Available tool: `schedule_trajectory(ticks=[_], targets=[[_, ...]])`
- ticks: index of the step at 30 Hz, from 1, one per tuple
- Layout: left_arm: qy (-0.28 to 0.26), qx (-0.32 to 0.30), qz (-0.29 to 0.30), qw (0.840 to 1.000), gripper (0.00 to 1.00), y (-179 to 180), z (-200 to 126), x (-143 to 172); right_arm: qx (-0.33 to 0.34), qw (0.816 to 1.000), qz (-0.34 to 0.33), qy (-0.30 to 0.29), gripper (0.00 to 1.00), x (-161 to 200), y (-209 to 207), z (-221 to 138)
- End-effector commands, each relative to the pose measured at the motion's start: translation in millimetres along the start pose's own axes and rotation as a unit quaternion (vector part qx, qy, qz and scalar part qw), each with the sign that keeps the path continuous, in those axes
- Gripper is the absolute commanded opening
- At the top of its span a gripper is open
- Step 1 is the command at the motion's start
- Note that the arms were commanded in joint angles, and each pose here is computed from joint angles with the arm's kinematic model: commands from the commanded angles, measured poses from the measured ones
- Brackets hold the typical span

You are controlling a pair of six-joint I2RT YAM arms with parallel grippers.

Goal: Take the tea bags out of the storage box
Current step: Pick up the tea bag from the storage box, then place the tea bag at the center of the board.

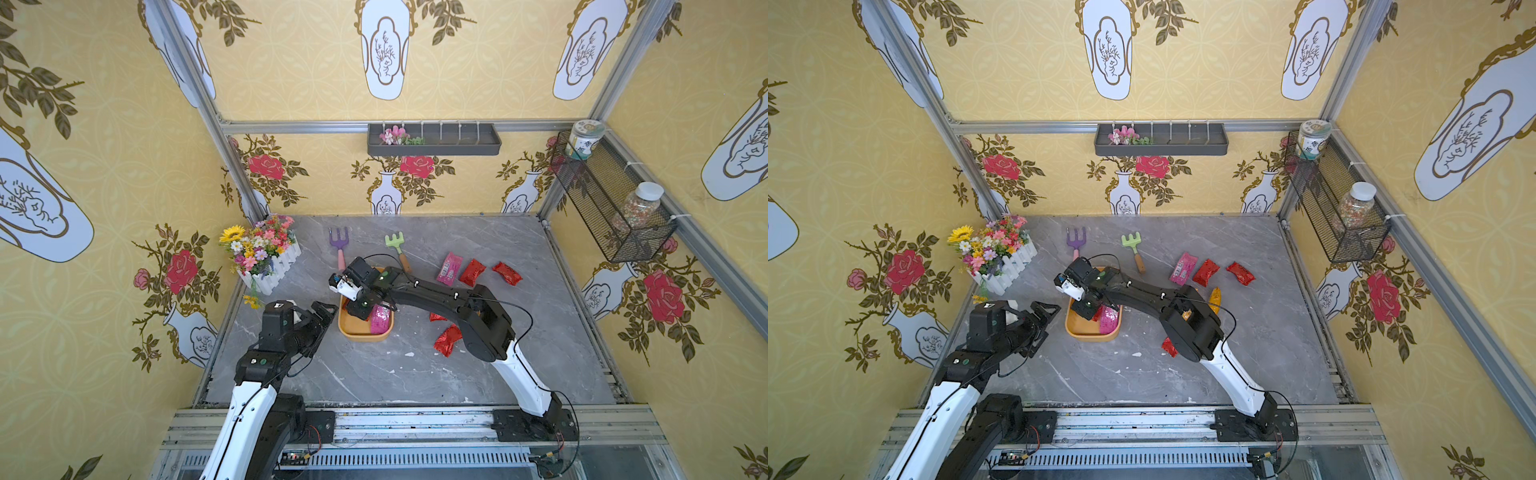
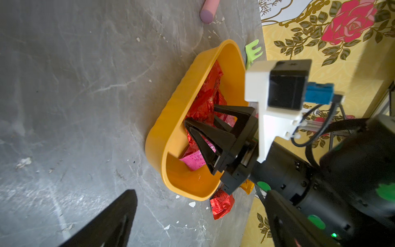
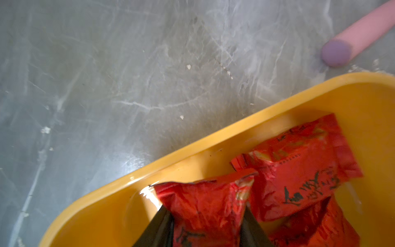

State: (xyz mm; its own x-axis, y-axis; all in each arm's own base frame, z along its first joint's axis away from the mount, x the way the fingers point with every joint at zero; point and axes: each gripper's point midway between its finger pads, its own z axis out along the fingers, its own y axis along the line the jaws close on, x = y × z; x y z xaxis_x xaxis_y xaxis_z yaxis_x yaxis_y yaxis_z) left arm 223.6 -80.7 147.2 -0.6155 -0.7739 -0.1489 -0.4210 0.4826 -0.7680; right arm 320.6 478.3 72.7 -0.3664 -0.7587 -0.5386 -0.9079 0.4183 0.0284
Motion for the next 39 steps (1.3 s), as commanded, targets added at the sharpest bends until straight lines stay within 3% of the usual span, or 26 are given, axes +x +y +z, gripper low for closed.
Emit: schedule_trajectory(ticks=[1, 12, 17, 21, 29, 39], targets=[[-0.006, 0.000, 0.014, 1.000, 0.98, -3.9, -5.0, -2.3, 0.000, 0.999, 0.031, -0.044, 0.44, -23.0, -0.2, -17.3], [0.003, 0.041, 0.034, 0.999, 1.00, -36.1, -16.0, -0.6, 0.004, 0.987, 0.114, -0.114, 0.43, -42.4, -7.3, -100.4], [0.013, 0.046, 0.065, 0.997, 1.00, -55.8, -7.4, 16.5, 0.046, 0.975, 0.182, -0.119, 0.44, -21.3, -49.1, -138.2], [0.042, 0.041, 0.106, 0.993, 1.00, -73.4, 11.5, 49.0, 0.091, 0.956, 0.262, -0.099, 0.45, 10.2, -103.0, -149.8], [0.071, 0.032, 0.145, 0.986, 1.00, -89.0, 37.4, 87.6, 0.150, 0.911, 0.381, -0.039, 0.45, 64.1, -191.5, -127.0], [0.051, 0.026, 0.141, 0.988, 1.00, -73.1, 21.6, 81.0, 0.175, 0.861, 0.476, 0.038, 0.43, 127.6, -240.7, -61.5]])
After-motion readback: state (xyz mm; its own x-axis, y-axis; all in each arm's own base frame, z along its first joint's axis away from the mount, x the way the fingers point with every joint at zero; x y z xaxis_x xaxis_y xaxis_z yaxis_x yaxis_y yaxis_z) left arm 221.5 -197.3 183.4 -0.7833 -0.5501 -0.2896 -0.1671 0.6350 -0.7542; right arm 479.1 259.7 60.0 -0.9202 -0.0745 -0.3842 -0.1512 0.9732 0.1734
